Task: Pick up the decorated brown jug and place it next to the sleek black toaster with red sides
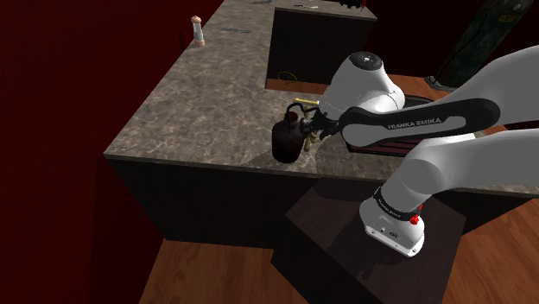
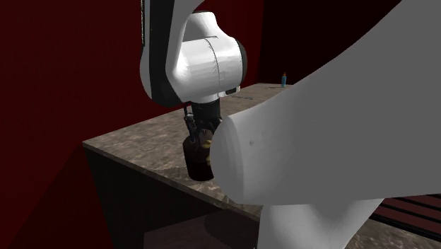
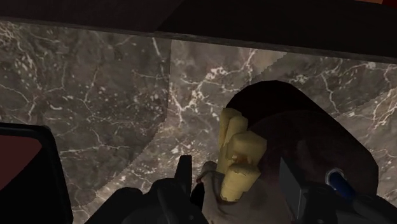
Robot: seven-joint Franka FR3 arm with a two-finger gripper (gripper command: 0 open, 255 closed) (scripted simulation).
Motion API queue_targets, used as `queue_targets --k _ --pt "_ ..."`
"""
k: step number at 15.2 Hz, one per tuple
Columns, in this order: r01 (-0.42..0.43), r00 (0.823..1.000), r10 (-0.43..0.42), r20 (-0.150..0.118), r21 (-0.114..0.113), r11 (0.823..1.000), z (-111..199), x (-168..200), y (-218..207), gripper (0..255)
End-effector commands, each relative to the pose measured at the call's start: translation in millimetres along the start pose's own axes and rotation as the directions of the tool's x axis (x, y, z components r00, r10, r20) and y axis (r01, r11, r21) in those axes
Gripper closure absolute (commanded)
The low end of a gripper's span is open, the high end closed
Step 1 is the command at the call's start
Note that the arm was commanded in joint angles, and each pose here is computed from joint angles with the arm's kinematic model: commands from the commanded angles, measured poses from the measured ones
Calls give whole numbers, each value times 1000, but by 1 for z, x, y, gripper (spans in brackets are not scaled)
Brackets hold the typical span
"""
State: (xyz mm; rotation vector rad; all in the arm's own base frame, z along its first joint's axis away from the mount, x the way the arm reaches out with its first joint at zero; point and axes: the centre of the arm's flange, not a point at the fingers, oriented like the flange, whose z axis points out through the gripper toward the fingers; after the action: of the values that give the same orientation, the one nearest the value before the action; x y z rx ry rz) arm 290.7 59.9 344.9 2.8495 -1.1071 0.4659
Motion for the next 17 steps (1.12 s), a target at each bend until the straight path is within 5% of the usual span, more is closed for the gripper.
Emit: queue_targets --k 1,9,17 --pt "0 1000 0 0 0 1000 0 0 0 255" --pt "0 1000 0 0 0 1000 0 0 0 255" --pt "0 1000 0 0 0 1000 -40 12 -3 255"
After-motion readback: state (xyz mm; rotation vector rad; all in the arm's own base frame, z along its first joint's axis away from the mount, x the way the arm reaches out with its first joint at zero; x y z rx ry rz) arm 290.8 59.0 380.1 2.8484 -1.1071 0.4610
